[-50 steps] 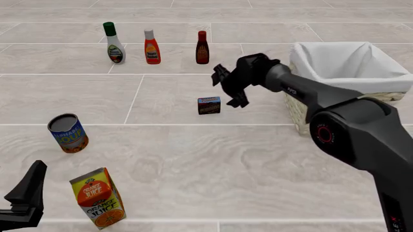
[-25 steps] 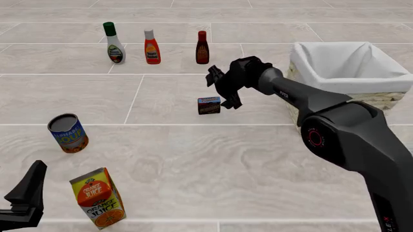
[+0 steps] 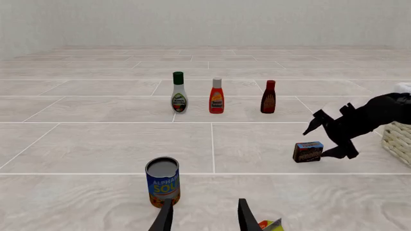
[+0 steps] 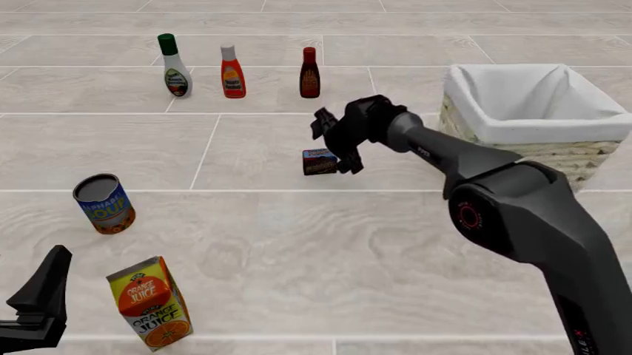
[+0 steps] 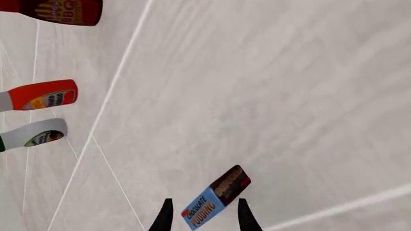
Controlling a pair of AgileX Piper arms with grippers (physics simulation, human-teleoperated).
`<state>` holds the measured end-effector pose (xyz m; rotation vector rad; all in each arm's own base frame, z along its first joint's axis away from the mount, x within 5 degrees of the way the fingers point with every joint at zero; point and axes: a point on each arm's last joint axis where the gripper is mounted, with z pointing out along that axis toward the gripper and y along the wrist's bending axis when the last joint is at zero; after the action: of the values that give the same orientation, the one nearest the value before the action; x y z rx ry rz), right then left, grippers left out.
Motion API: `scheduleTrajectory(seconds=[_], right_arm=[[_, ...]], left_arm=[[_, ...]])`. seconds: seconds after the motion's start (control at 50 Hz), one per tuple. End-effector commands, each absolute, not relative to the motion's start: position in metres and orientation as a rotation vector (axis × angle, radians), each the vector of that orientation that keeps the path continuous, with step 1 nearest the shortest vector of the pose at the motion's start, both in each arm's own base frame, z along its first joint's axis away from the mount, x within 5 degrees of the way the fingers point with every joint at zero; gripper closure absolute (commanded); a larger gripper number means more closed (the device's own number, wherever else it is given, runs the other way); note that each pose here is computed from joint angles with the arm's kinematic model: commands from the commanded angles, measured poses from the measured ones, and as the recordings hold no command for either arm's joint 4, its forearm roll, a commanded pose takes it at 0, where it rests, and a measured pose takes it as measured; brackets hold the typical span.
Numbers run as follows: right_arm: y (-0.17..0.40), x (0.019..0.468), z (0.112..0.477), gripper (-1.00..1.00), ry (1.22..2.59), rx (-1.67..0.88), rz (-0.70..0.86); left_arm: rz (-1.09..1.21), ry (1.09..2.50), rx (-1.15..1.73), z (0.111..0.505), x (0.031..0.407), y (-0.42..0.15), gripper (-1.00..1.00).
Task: Pick the chocolate pudding and place it in the basket.
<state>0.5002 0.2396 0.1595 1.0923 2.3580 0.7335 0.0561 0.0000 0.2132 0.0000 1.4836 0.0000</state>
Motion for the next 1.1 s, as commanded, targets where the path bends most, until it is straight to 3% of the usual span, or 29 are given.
scheduleTrajectory(seconds=[0.02, 1.1], right_arm=[[0.243, 0.499, 0.155, -1.0, 2.36, 1.106, 0.738], [0.244, 0.504, 0.137, -1.0, 2.342, 1.183, 0.748]], left_arm=[[0.0, 1.484, 0.0, 0.213, 0.056, 0.0, -1.0], [0.0, 1.484, 0.0, 0.213, 0.056, 0.0, -1.0]])
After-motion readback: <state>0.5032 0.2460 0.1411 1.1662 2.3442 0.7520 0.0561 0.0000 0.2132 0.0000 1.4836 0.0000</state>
